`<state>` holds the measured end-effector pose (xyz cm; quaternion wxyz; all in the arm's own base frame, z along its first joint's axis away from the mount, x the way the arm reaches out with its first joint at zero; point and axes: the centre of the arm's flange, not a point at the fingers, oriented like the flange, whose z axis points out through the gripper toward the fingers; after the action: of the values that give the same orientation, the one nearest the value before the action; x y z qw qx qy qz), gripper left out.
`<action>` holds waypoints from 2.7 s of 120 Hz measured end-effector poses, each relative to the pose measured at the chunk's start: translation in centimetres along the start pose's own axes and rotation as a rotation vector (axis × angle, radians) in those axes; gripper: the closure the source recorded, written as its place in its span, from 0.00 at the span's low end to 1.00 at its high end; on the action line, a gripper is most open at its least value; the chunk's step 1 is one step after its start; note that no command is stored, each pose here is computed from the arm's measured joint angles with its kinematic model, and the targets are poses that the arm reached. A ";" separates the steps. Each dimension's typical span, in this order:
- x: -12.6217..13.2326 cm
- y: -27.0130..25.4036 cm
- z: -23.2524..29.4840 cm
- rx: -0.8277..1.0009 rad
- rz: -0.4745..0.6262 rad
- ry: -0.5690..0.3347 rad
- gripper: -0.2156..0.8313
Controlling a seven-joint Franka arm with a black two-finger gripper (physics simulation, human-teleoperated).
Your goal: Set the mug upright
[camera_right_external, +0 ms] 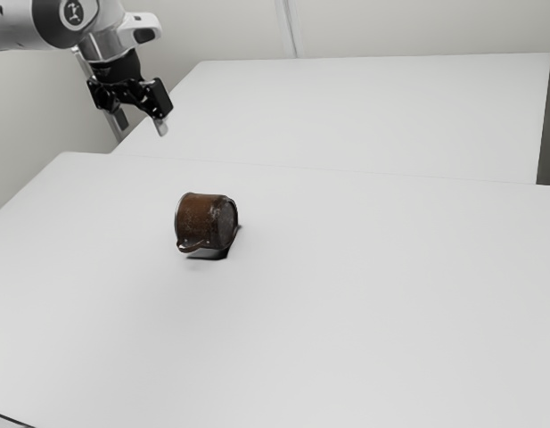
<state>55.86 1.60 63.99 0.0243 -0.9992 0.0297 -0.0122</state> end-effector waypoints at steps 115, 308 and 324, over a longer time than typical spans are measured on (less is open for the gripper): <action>1.5 -2.9 10.7 -0.217 -0.122 -0.050 0.21; 5.2 -16.6 33.3 -0.990 0.086 0.209 0.29; 4.8 -16.3 34.3 -1.045 0.072 0.184 0.45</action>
<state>62.54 19.19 30.64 -0.4789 -0.8713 0.0679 -0.0827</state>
